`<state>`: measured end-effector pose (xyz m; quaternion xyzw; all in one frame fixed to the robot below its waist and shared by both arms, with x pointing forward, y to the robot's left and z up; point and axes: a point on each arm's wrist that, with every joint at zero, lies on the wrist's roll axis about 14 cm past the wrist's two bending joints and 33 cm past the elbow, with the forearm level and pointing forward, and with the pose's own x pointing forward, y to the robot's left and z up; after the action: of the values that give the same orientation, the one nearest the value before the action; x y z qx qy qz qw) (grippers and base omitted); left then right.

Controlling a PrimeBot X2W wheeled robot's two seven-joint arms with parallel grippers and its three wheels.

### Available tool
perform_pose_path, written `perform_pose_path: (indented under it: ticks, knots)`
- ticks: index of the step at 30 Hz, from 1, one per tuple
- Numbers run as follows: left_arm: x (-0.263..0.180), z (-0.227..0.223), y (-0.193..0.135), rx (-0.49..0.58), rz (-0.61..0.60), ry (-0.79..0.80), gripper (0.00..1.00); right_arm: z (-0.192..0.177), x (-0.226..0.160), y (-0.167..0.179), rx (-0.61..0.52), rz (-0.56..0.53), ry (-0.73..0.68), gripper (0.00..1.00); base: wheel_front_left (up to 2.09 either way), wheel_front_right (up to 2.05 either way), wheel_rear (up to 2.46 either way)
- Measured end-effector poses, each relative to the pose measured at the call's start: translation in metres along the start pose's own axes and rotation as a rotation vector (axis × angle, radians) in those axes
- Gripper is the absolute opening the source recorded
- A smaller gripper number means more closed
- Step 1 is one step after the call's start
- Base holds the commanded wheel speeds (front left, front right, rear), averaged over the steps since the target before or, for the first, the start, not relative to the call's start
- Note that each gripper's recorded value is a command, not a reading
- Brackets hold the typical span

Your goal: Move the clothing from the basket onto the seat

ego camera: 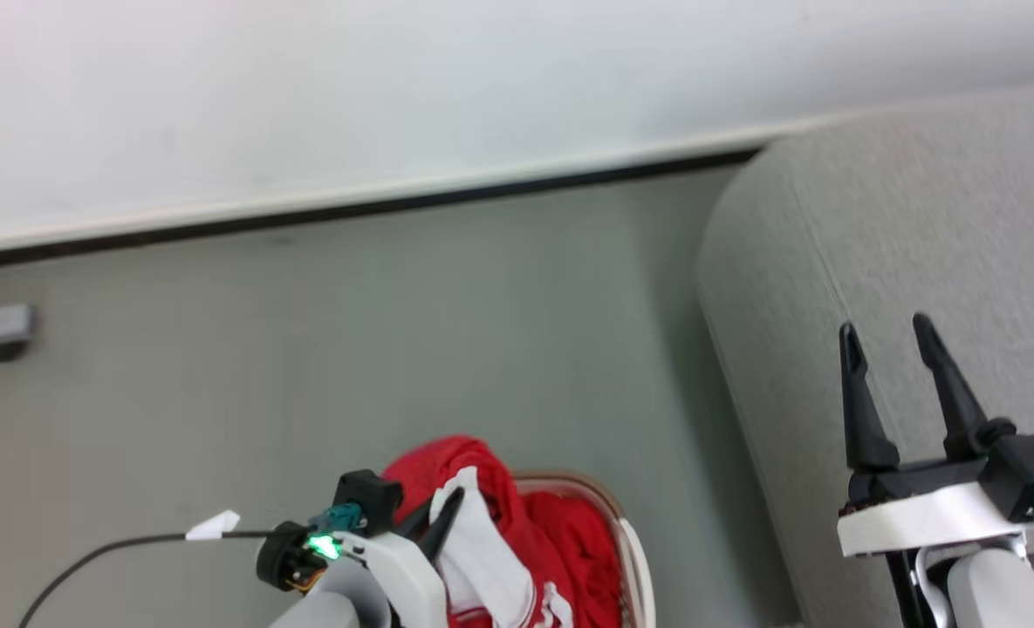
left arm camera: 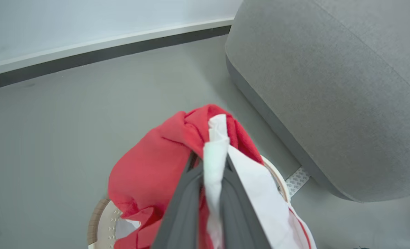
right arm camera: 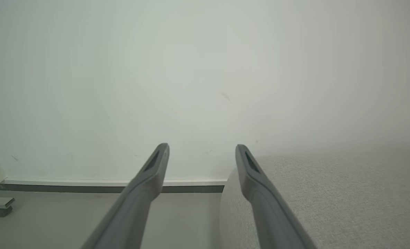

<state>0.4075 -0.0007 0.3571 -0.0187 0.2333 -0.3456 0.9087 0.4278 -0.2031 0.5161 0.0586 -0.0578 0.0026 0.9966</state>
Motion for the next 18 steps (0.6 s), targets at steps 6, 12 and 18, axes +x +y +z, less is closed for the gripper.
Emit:
perform_pose_path:
  ticks: [6,12,18]
  knots:
    - [-0.027,0.054,0.004,-0.002,0.042,-0.19,0.0,0.006,-0.003,0.024,0.021,0.063,-0.014,1.0,0.0,0.0,0.0]
    - [-0.056,0.122,0.003,0.018,0.065,-0.414,0.0,0.014,-0.008,0.04,0.032,0.106,-0.032,1.0,0.0,0.0,0.0]
    - [-0.084,0.178,-0.003,0.076,0.071,-0.581,0.0,0.023,-0.015,0.056,0.078,0.144,-0.051,1.0,0.0,0.0,0.0]
